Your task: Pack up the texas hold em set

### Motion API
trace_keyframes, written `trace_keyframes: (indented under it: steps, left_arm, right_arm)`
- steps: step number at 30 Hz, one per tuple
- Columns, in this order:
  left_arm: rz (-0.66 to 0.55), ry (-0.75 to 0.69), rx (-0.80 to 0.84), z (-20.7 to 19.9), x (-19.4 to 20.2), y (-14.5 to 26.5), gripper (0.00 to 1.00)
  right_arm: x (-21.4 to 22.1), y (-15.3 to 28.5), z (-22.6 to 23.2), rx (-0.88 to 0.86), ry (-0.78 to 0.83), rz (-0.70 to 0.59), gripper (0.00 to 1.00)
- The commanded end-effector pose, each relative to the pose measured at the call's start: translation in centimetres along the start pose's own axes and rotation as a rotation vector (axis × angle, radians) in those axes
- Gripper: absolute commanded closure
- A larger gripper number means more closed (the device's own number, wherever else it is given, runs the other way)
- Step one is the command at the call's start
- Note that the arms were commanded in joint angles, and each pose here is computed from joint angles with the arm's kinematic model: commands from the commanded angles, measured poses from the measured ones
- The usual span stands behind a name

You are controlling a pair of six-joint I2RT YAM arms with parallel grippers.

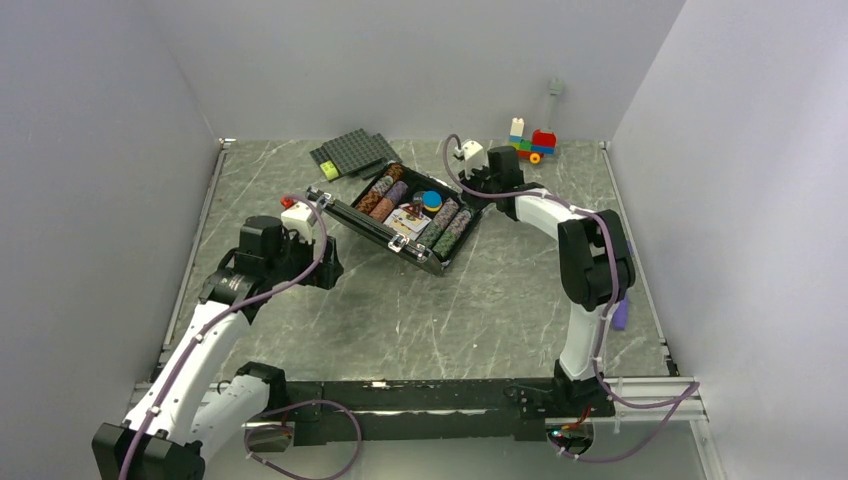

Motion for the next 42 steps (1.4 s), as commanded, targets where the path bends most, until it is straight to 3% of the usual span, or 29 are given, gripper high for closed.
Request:
trace_keyframes:
  steps: [1, 19, 25, 29, 36, 42]
  left_arm:
    - [-0.01, -0.018, 0.02, 0.0, -0.5, -0.1, 0.0]
    - [-0.005, -0.011, 0.022, 0.1, -0.4, -0.2, 0.01]
    - [-0.007, -0.017, 0.04, -0.1, -0.5, -0.3, 0.01]
    - [-0.009, -0.015, 0.039, -0.1, -0.5, -0.3, 0.01]
    - [-0.035, -0.023, 0.08, -0.7, -0.8, -0.3, 0.01]
    - [-0.052, -0.004, 0.133, -1.5, -1.3, -0.7, 0.04]
  right_arm:
    - [-1.2, -0.8, -0.2, -0.045, 0.11, -0.01, 1.0]
    - [-0.6, -3.5, 0.9, -0.096, 0.18, 0.025, 0.99]
    - [-1.0, -3.7, 0.7, -0.08, 0.153, 0.042, 0.85]
    - [-1.1, -3.8, 0.7, -0.082, 0.142, 0.048, 0.6]
    - [-3.1, -2.3, 0.9, -0.078, 0.12, -0.022, 0.52]
    - [-7.5, 1.7, 1.2, -0.08, 0.016, -0.197, 0.44]
Point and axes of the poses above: each gripper's point midway between its finger pads, its own y axis back along the fingers, its own z axis along the line the jaws close on, x = y × z, the point moved 3 cm from there along y, back along the fingers, and after that the axes turned 5 degrees about -y, right-handed, at the moved point
